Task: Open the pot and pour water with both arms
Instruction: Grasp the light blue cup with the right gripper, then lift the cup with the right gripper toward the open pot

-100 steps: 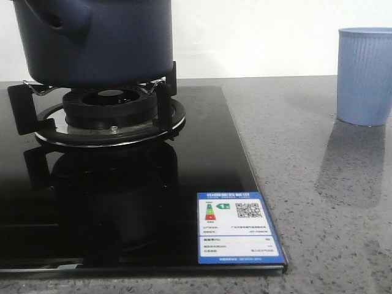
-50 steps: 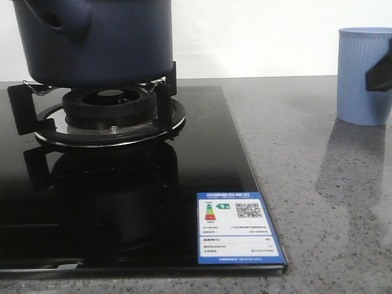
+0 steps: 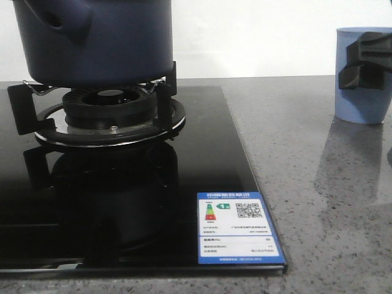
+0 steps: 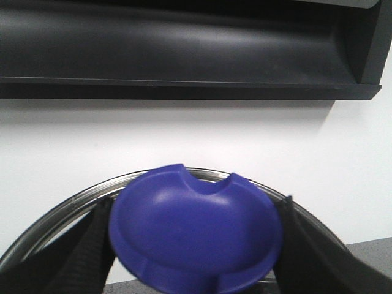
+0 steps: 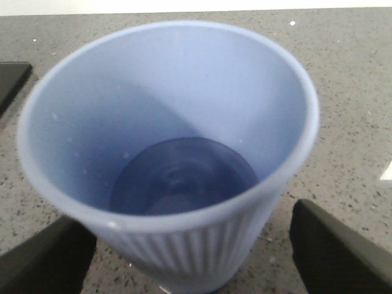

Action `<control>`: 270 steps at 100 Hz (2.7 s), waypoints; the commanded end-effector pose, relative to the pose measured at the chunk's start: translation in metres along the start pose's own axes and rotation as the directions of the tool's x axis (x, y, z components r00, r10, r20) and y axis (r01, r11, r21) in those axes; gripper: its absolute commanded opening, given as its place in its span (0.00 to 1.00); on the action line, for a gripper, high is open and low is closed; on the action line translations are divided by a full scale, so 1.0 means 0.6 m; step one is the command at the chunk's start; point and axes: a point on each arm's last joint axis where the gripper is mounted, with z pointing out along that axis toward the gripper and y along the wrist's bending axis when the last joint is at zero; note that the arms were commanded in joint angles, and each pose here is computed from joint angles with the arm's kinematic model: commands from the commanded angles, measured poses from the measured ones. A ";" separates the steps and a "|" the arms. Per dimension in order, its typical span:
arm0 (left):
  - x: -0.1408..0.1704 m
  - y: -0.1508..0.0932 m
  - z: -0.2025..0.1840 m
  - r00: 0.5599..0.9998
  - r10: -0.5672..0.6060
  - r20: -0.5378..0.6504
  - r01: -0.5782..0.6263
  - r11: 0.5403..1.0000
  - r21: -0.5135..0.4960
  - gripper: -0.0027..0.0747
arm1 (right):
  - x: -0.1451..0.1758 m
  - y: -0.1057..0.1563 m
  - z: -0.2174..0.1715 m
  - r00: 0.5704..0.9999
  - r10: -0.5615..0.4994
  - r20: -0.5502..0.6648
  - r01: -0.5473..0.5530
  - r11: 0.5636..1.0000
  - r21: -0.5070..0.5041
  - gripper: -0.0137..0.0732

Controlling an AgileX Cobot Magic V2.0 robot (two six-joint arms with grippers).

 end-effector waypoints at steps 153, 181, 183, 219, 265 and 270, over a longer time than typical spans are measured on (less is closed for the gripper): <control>-0.045 0.005 -0.014 0.988 0.000 0.154 0.005 0.999 -0.037 0.49 | -0.021 -0.016 0.053 0.977 -0.038 0.212 0.006 0.989 0.149 0.63; -0.045 0.005 -0.014 0.988 0.000 0.154 0.005 0.999 -0.037 0.49 | -0.021 -0.016 0.052 0.977 -0.042 0.211 0.011 0.989 0.146 0.55; -0.045 0.005 -0.014 0.988 0.000 0.154 0.005 0.999 -0.037 0.49 | -0.022 -0.016 0.052 0.976 -0.044 0.211 0.014 0.989 0.145 0.55; -0.047 0.006 -0.014 0.986 0.001 0.167 0.006 0.999 -0.043 0.49 | -0.044 -0.008 0.032 0.955 -0.117 0.271 0.089 0.990 0.111 0.55; -0.047 0.006 -0.014 0.986 0.001 0.167 0.006 0.999 -0.043 0.49 | -0.115 0.080 -0.014 0.895 -0.275 0.350 0.326 0.940 -0.098 0.55; -0.047 0.006 -0.014 0.986 0.001 0.167 0.006 0.999 -0.043 0.49 | -0.132 0.093 -0.018 0.899 -0.275 0.341 0.334 0.934 -0.129 0.55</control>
